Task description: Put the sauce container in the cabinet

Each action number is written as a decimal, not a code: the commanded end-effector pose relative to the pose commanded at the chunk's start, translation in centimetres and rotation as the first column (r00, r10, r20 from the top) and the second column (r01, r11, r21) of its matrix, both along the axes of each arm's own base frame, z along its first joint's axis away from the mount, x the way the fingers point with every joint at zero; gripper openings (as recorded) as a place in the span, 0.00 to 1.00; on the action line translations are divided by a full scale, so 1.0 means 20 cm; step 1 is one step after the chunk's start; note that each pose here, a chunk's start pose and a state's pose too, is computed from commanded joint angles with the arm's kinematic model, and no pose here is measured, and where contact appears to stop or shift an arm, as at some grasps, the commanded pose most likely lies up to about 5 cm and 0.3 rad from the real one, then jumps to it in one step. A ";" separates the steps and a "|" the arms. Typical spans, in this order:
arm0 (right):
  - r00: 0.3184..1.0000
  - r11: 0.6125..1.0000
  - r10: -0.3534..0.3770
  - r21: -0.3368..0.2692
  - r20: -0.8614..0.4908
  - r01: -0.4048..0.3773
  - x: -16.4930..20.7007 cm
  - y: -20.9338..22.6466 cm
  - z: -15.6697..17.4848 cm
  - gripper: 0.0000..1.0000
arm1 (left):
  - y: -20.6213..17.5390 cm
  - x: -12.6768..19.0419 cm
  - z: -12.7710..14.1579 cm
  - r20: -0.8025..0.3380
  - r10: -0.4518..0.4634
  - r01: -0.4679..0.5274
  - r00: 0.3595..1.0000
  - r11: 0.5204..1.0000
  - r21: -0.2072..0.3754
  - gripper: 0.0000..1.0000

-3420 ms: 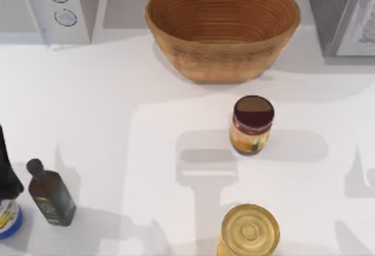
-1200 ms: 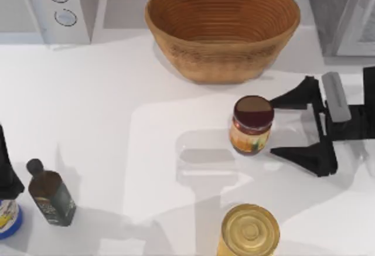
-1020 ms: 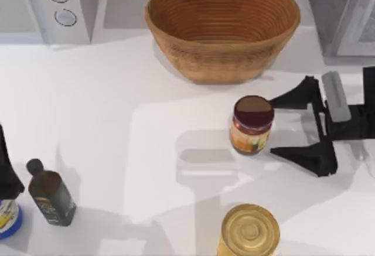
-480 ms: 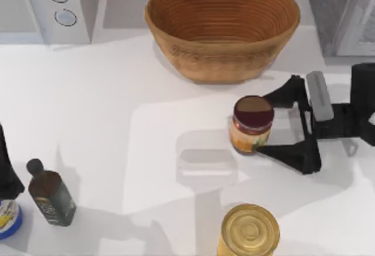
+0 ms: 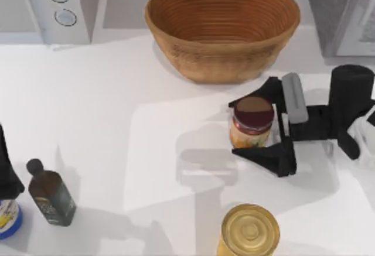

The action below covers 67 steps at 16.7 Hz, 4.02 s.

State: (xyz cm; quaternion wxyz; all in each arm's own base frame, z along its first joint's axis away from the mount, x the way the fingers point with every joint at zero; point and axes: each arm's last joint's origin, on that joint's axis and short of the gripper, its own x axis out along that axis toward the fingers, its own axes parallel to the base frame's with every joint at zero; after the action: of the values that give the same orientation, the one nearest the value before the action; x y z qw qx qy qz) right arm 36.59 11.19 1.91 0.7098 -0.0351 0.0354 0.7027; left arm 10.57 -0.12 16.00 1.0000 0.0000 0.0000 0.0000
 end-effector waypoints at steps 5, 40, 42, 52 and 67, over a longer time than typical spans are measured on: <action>1.000 1.000 0.000 0.000 0.000 0.000 0.00 0.00 0.00 0.85 | 0.00 0.00 0.00 0.000 0.000 0.000 1.000 1.000 0.000 1.00; 1.000 1.000 -0.004 0.000 0.001 0.004 0.00 -0.01 0.75 0.00 | 0.00 0.00 0.00 0.000 0.000 0.000 1.000 1.000 0.000 1.00; 1.000 1.000 -0.004 0.000 0.001 0.004 0.00 -0.01 0.75 0.00 | 0.00 0.00 0.00 0.000 0.000 0.000 1.000 1.000 0.000 1.00; 0.950 0.949 -0.311 -0.053 0.027 0.312 -0.29 -0.16 1.02 0.00 | 0.00 0.00 0.00 0.000 0.000 0.000 1.000 1.000 0.000 1.00; 0.094 0.095 -0.996 0.110 0.014 0.989 -1.29 -0.55 0.79 0.00 | 0.00 0.00 0.00 0.000 0.000 0.000 1.000 1.000 0.000 1.00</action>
State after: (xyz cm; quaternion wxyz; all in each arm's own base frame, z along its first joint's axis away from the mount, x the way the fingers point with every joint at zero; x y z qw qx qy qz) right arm 10.76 0.22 17.72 0.9991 -0.0060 -0.0056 0.0419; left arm 10.57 -0.12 16.00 1.0000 0.0000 0.0000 0.0000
